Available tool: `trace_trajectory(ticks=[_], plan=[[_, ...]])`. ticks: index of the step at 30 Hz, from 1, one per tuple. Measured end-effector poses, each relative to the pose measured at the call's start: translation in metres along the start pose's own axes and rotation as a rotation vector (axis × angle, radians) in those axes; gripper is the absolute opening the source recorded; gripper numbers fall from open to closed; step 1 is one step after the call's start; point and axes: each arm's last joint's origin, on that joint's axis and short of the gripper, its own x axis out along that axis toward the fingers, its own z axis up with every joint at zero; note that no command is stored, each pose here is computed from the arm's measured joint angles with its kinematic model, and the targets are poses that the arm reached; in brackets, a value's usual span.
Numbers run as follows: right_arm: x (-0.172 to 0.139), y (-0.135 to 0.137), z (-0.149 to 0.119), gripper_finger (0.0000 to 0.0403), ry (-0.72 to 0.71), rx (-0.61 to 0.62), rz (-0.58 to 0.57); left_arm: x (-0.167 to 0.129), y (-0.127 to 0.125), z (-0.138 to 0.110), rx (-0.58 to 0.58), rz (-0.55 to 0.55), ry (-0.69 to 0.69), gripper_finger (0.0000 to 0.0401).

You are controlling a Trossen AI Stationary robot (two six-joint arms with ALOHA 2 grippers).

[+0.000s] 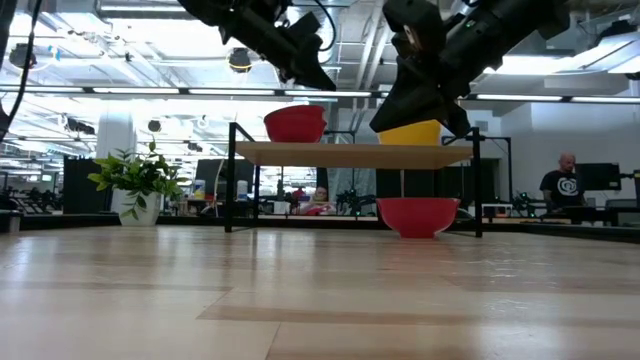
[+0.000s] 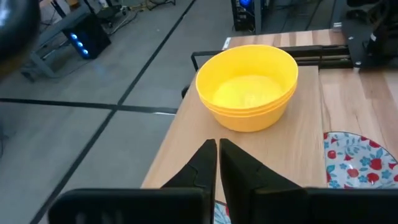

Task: Pick & Place Mini bowls
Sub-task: Stack the red bowl on the other stacked red bowls on the shelf

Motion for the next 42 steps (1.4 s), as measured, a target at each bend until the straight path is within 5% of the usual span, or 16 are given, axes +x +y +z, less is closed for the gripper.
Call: trace_trajectory(ticks=[27,42], plan=[[0.000,0.000,0.000,0.0000,0.000,-0.007,0.000,0.010,0.003,-0.030,0.040,-0.005,0.080,0.0007],[-0.001,0.001,-0.001,0.0000,0.003,-0.044,0.003,-0.012,0.005,-0.011,0.052,0.018,-0.004,0.0006]])
